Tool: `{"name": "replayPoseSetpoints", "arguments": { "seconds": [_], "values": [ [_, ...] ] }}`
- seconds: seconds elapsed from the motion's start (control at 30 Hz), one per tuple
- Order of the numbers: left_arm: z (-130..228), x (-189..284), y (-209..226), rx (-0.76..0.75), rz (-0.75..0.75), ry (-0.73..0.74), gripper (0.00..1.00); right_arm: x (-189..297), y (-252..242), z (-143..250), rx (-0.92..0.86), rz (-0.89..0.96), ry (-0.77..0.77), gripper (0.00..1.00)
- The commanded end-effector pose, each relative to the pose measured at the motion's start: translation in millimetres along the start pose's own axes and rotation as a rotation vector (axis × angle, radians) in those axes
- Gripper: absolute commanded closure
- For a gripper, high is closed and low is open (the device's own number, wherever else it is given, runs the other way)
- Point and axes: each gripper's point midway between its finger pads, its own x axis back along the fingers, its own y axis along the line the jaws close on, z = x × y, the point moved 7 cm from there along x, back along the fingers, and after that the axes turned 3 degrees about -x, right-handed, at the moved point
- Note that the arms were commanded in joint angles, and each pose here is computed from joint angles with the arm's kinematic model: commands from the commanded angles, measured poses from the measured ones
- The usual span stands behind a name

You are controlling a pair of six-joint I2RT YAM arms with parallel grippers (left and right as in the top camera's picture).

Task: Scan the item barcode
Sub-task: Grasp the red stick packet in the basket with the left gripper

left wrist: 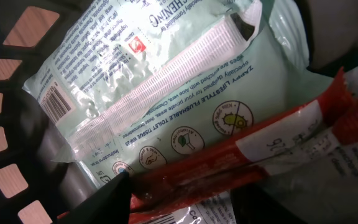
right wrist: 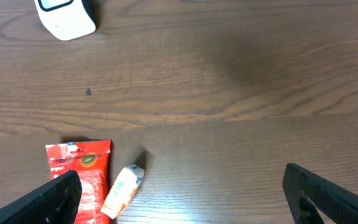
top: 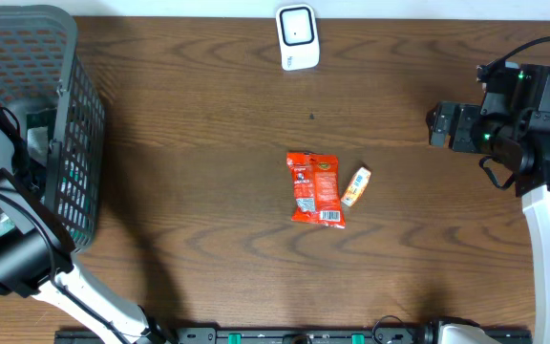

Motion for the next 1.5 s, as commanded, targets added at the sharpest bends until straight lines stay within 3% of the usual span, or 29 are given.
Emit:
{"name": "replayPoseSetpoints", "arguments": {
  "seconds": [0.0,0.1,0.17,0.3,0.37,0.4,0.63,0.93,1.2,1.3,1.47],
  "values": [
    [24.4,-38.4,-6.8,-0.031,-0.019,0.117,0.46,6.2,0.4,-4.4,-0.011,-0.002,-0.022,0.01],
    [29.5,-45.2,-7.9,-0.032,-0.020,0.120,0.48,6.2,0.4,-4.4,-0.012,-0.002,-0.022,0.01],
    [29.2,-46.4,-8.5,-0.030,-0.018,0.114,0.67,6.2,0.4,-4.4,-0.012,-0.002,-0.022,0.01],
    [27.9,-46.6,-9.0,-0.027,-0.015,0.107,0.75,6.2,0.4,-4.4,-0.011,-0.002,-0.022,0.01],
    [27.5,-46.4,-9.0,-0.027,-0.015,0.105,0.91,6.2,0.4,-4.4,-0.012,-0.002,-0.022,0.01],
    [26.6,-45.7,-8.9,-0.026,-0.015,0.103,0.93,6.2,0.4,-4.4,-0.011,-0.002,-0.022,0.01],
    [5.1,3.8,4.2,0.009,0.013,0.022,0.93,6.2,0.4,-4.4,-0.011,-0.002,-0.022,0.01],
    [3.8,134.8,55.8,0.344,0.175,-0.296,0.93,6.2,0.4,-4.4,-0.011,-0.002,-0.022,0.01],
    [28.2,229.7,63.6,0.335,0.618,-0.485,0.93,6.2,0.4,-4.4,-0.012,-0.002,-0.022,0.01],
    [56.3,274.2,73.5,0.286,0.744,-0.589,0.93,6.2,0.4,-4.4,-0.012,-0.002,-0.022,0.01],
    [117.4,320.8,70.9,0.130,0.948,-0.619,0.93,6.2,0.4,-4.4,-0.012,-0.002,-0.022,0.01]
  ]
}}
